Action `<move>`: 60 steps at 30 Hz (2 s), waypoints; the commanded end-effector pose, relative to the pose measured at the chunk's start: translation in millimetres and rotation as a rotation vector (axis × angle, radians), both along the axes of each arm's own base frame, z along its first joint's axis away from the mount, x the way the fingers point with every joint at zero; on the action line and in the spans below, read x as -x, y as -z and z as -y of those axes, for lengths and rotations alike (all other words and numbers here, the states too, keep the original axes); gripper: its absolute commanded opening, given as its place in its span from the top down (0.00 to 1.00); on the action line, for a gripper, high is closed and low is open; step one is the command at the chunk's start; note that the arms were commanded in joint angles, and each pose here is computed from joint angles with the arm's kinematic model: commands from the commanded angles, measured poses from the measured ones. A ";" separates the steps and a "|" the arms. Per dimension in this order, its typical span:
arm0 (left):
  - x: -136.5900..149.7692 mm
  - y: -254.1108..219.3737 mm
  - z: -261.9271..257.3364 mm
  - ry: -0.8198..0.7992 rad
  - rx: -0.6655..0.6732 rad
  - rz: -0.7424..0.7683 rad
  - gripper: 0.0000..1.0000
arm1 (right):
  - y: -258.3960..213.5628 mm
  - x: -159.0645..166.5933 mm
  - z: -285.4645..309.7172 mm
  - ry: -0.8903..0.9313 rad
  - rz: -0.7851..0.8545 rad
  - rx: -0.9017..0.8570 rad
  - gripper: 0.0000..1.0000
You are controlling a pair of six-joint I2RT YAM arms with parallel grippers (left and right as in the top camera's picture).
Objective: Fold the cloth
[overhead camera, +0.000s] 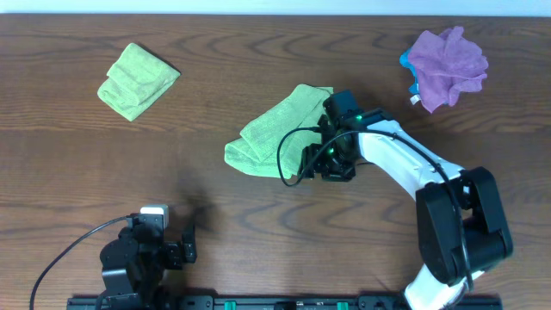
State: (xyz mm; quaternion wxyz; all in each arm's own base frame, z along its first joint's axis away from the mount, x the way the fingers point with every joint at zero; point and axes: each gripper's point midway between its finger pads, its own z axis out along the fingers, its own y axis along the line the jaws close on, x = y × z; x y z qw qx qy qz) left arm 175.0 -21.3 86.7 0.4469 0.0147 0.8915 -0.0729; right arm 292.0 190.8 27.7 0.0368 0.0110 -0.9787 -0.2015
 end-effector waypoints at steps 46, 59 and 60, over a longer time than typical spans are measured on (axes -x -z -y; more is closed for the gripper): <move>-25.3 -53.8 23.7 0.013 0.278 0.198 0.04 | -34.8 -19.5 45.1 0.029 0.173 0.159 0.99; -27.1 -63.3 60.0 0.141 0.529 0.103 0.04 | -61.3 4.4 152.4 0.170 0.127 0.477 0.66; -28.4 -63.8 59.9 0.141 0.529 0.105 0.04 | -61.4 5.1 149.5 0.163 0.124 0.459 0.62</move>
